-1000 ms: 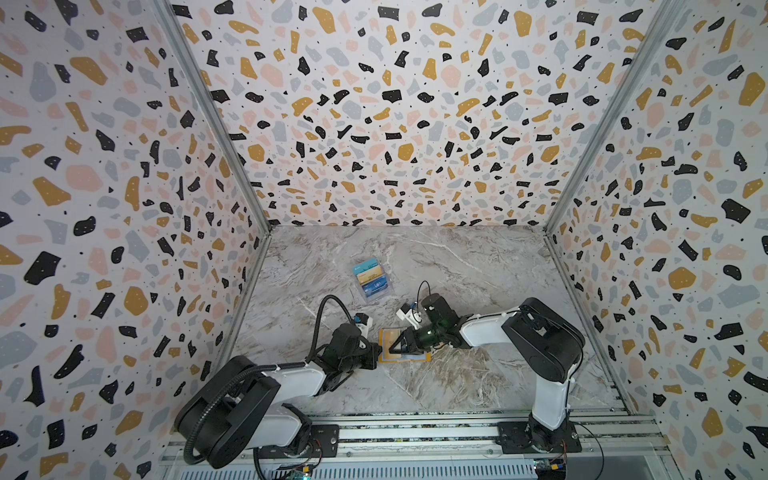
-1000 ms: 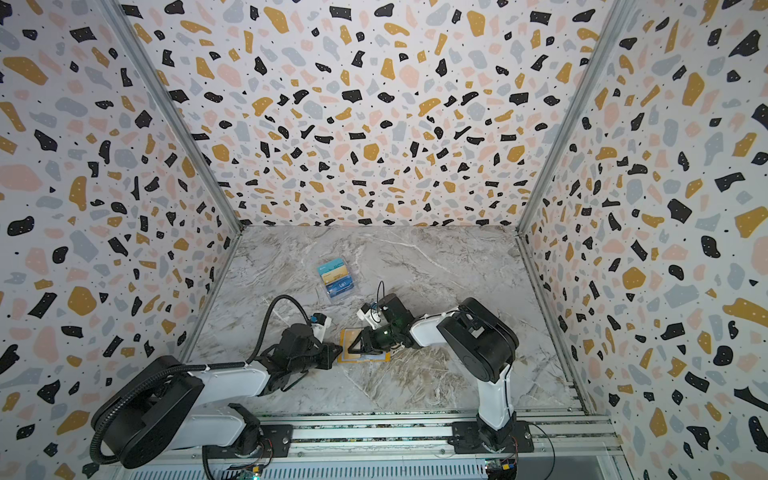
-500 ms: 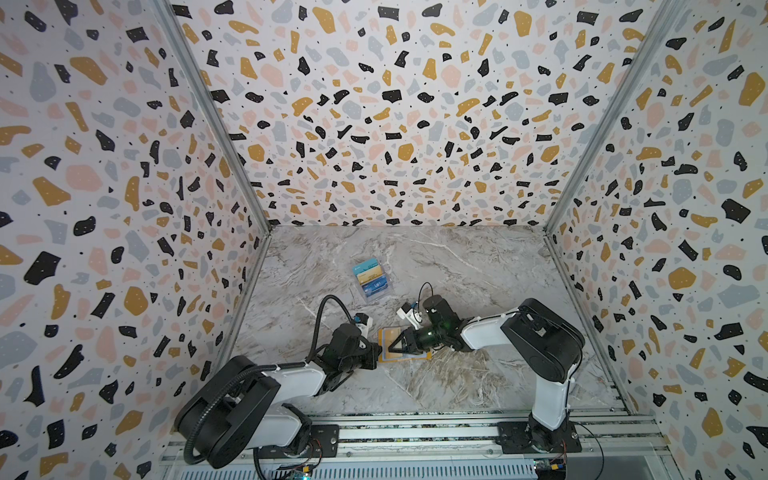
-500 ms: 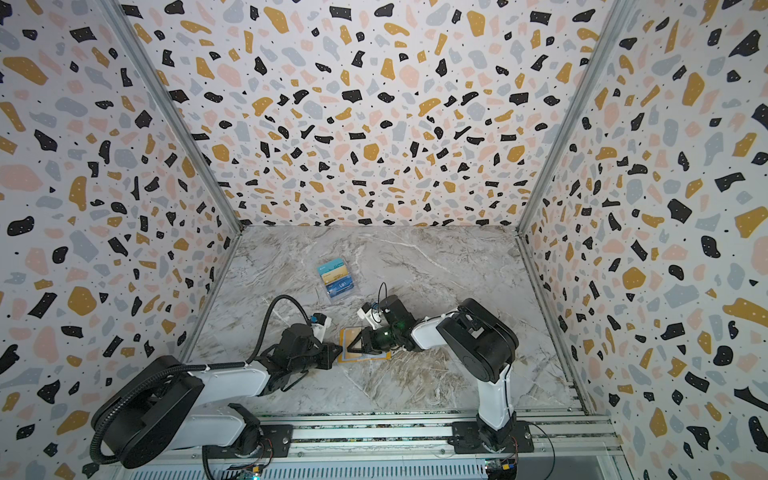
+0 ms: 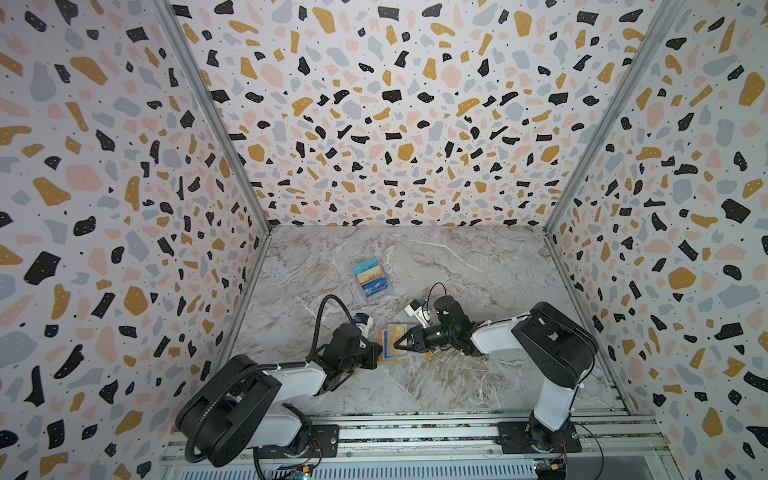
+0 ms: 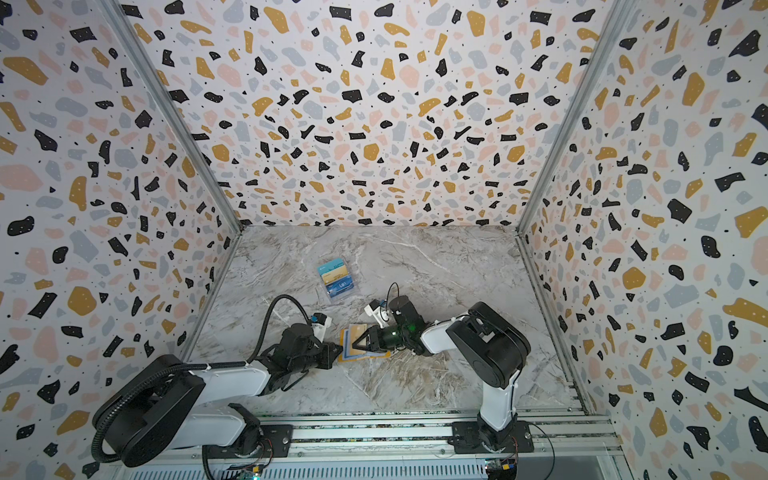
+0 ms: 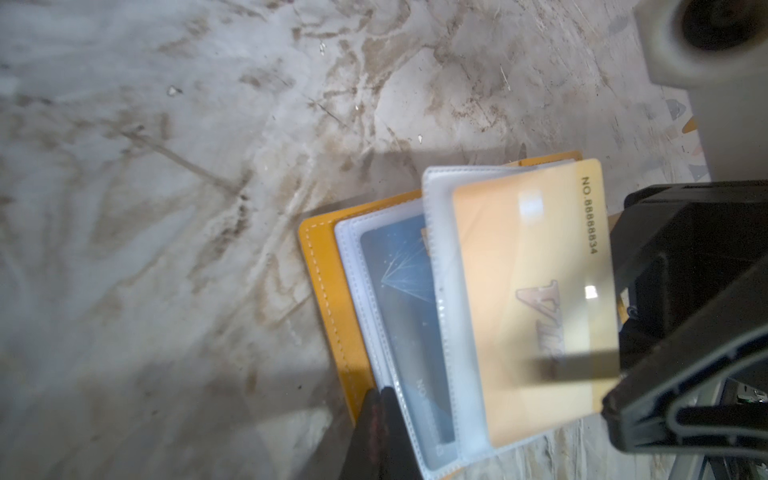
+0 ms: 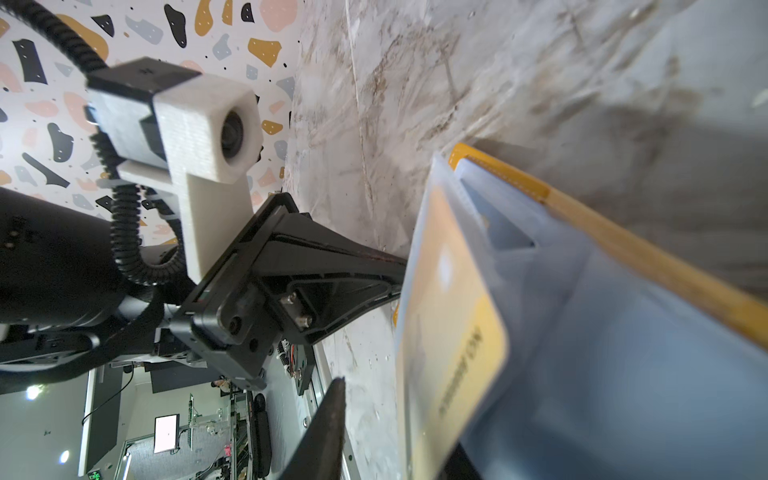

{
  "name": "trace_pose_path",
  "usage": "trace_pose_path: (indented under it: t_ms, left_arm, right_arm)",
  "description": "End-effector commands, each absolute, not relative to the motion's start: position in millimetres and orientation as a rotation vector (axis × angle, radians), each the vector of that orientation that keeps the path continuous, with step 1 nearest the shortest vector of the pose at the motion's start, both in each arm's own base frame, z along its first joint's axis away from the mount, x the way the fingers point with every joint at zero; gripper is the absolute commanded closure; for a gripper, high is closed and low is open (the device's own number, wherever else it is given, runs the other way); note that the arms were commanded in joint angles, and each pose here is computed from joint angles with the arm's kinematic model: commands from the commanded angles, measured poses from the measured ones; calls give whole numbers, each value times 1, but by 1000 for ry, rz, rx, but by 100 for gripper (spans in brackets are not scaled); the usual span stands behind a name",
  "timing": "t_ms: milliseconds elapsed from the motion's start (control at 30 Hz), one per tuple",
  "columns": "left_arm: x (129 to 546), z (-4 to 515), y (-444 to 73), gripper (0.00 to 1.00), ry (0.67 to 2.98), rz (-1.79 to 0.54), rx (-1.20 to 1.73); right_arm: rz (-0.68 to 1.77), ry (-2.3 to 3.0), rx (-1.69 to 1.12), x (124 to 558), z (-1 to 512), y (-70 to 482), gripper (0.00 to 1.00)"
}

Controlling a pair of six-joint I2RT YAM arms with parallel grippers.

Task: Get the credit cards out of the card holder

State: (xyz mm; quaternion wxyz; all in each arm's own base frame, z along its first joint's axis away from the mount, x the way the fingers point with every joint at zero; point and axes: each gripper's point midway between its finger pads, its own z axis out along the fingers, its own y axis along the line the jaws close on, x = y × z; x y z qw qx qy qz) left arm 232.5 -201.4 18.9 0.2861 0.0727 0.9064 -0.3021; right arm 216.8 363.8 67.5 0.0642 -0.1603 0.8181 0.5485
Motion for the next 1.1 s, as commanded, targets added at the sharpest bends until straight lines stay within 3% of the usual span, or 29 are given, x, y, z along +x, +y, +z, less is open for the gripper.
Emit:
trace_pose_path:
  t_ms: [0, 567, 1067]
  left_arm:
    - [205, -20, -180, 100, 2612, -687, 192]
    - [204, -20, -180, 100, 2616, -690, 194]
    - [201, -20, -180, 100, 2618, -705, 192]
  right_arm:
    - [1696, 2366, -516, 221, 95, 364, 72]
    - [1652, 2389, -474, 225, 89, 350, 75]
    - [1493, 2481, -456, 233, 73, 339, 88]
